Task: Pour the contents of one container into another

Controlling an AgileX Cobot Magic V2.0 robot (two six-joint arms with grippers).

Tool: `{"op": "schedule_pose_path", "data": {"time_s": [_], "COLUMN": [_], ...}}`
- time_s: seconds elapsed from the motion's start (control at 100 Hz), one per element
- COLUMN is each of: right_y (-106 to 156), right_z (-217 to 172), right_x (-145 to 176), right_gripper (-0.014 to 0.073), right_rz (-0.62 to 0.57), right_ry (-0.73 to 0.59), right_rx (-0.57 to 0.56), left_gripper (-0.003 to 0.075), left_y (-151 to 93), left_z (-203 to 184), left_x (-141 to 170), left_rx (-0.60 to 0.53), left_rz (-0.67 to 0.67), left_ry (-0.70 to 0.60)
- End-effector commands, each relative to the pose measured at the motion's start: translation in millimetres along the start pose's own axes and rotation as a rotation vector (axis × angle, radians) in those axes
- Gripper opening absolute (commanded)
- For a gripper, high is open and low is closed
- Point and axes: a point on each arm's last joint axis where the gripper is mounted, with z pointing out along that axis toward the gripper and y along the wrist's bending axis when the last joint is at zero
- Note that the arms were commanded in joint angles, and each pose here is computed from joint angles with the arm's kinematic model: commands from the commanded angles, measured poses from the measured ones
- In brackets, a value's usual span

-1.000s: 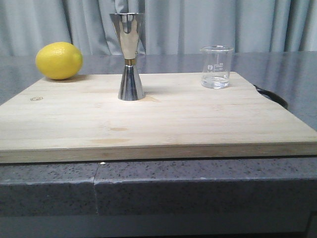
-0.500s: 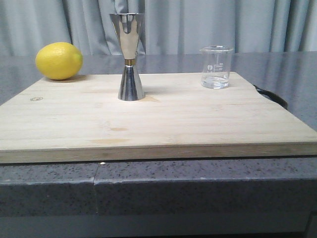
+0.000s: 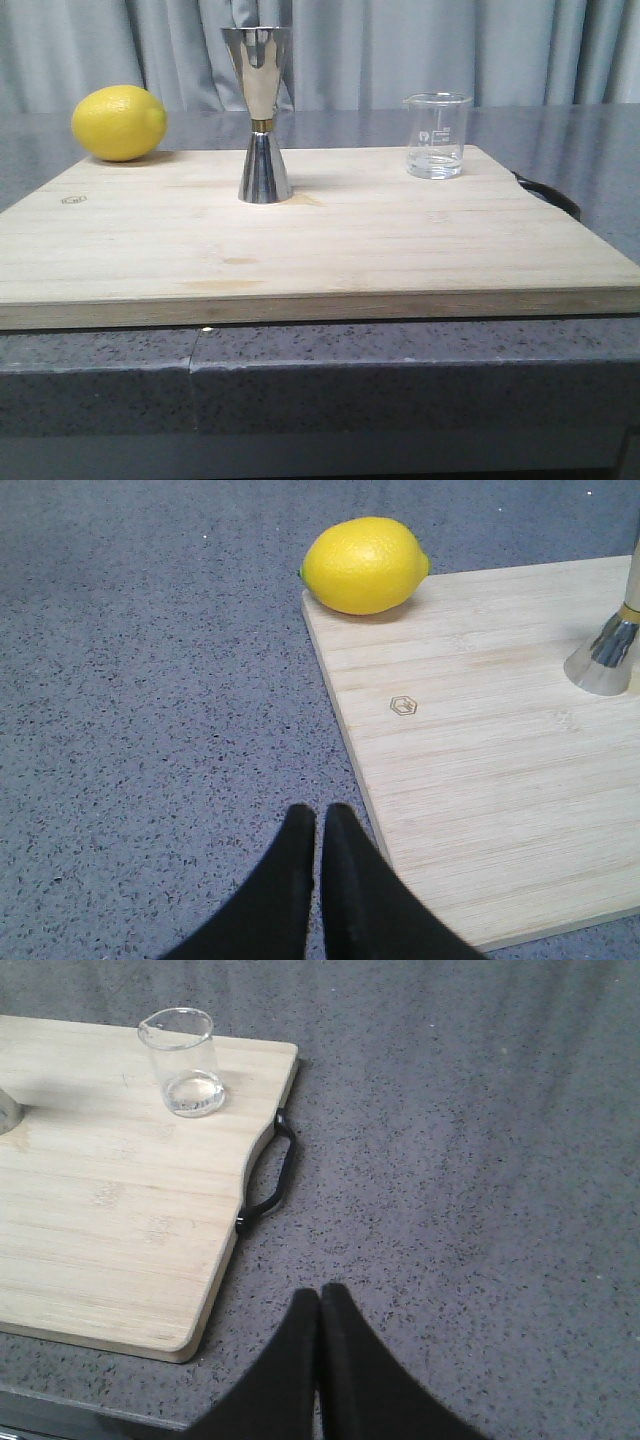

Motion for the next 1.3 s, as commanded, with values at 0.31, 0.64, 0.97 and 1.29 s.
{"op": "schedule_pose_path", "data": {"time_s": [0.31, 0.64, 0.97, 1.29], "right_y": [-1, -1, -1, -1], "right_z": [-3, -3, -3, -3], "right_x": [-12, -12, -12, -11], "right_gripper": [-0.0062, -0.0062, -0.0062, -0.0062], "right_rz": [-0.010, -0.010, -0.010, -0.010], "right_ry": [-0.077, -0.077, -0.077, -0.073], "right_rx": [0.013, 0.013, 0.013, 0.013], "left_gripper": [-0.0019, -0.0019, -0.0019, -0.0019], "left_y": [-2, 5, 15, 14], "left_z": [-4, -2, 8, 4], "left_x": [-14, 30, 96, 102], "left_rx": [0.017, -0.033, -0.145, -0.175], "left_rz": [-0.014, -0.051, -0.082, 0.011], "left_ry": [-0.096, -0.277, -0.520, -0.556]}}
